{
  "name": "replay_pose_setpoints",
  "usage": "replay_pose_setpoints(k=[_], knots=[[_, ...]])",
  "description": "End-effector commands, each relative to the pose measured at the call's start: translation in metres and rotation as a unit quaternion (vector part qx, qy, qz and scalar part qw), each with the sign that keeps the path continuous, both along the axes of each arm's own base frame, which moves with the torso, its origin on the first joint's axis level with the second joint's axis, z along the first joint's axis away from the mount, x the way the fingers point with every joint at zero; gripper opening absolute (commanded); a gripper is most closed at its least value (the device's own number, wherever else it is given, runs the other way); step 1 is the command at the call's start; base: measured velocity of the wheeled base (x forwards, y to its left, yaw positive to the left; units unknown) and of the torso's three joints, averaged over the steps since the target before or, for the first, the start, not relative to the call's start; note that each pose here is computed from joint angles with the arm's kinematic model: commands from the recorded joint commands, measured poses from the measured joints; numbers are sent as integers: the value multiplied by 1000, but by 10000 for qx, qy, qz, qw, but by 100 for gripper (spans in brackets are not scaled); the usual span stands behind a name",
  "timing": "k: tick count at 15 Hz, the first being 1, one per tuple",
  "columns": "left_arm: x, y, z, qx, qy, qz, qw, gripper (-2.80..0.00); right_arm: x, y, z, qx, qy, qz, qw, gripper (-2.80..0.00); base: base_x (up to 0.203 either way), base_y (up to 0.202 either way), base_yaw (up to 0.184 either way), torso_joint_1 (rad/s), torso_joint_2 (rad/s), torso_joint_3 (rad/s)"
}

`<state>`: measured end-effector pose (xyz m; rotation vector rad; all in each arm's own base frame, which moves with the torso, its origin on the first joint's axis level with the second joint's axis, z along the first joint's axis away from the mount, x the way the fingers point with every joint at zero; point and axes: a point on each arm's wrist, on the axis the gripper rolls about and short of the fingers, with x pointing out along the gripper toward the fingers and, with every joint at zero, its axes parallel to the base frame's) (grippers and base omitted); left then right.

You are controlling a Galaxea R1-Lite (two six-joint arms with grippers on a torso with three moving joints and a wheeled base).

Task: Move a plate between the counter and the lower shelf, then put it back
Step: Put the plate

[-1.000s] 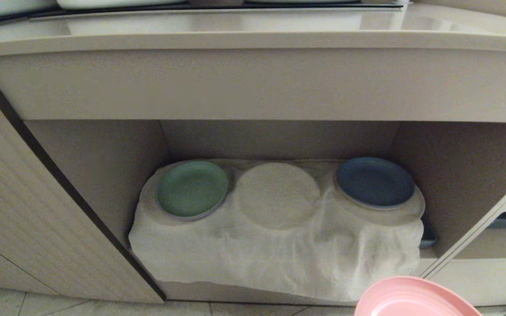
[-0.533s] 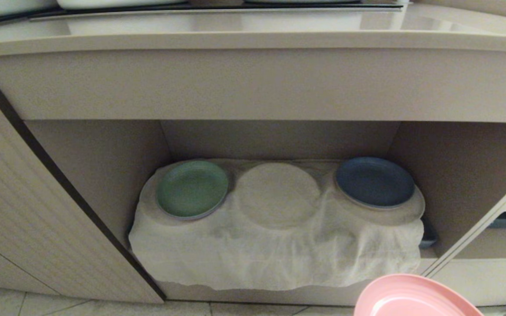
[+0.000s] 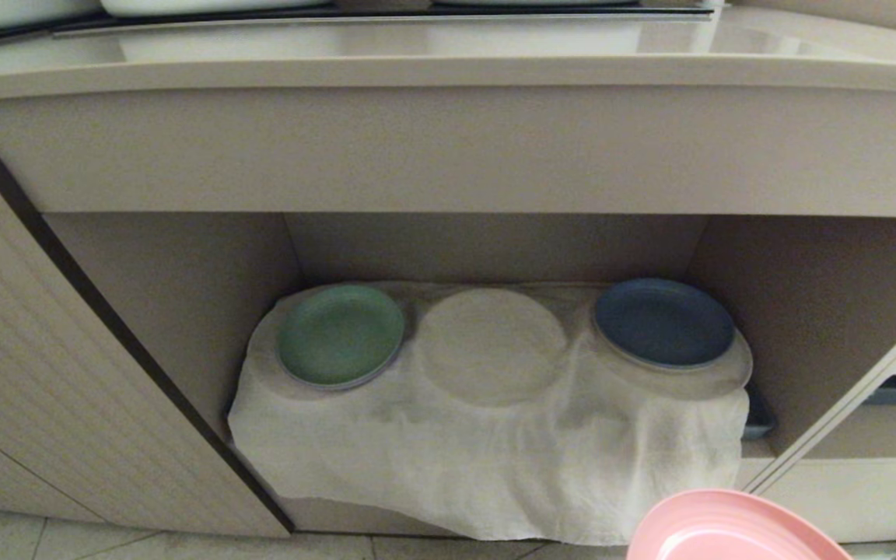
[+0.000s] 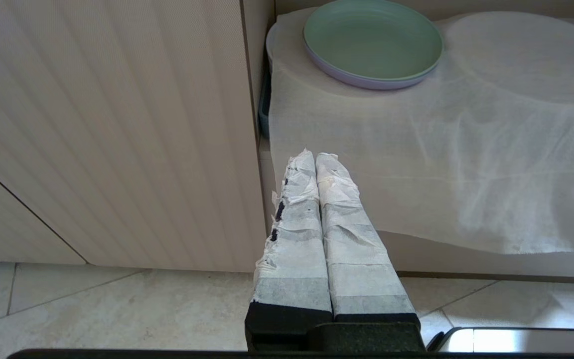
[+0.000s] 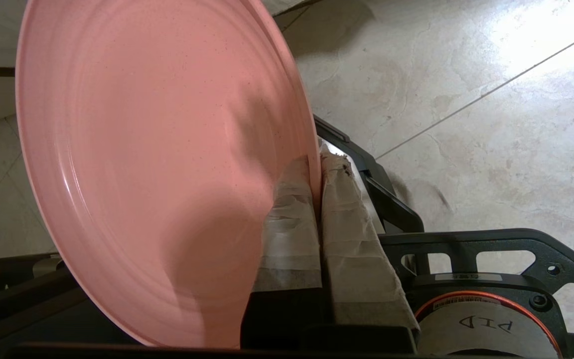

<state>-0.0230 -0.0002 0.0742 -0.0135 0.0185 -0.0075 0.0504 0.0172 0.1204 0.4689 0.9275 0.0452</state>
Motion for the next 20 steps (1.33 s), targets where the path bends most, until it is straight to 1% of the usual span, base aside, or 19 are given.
replay_pose_setpoints(k=[1, 5, 9, 20], knots=[[0, 0, 0, -2, 0, 0, 10000, -280, 0, 0, 0, 15, 9, -1, 10000, -280, 0, 0, 0, 0, 0, 0], [0, 0, 0, -2, 0, 0, 10000, -280, 1, 1, 1, 27, -11, 17, 10000, -280, 0, 0, 0, 6, -22, -11], [0, 0, 0, -2, 0, 0, 10000, -280, 1, 1, 2, 69, -11, 0, 10000, -280, 0, 0, 0, 58, -227, -255], [0, 0, 0, -2, 0, 0, 10000, -280, 0, 1, 1, 74, -9, 41, 10000, -280, 0, 0, 0, 186, -503, -285]])
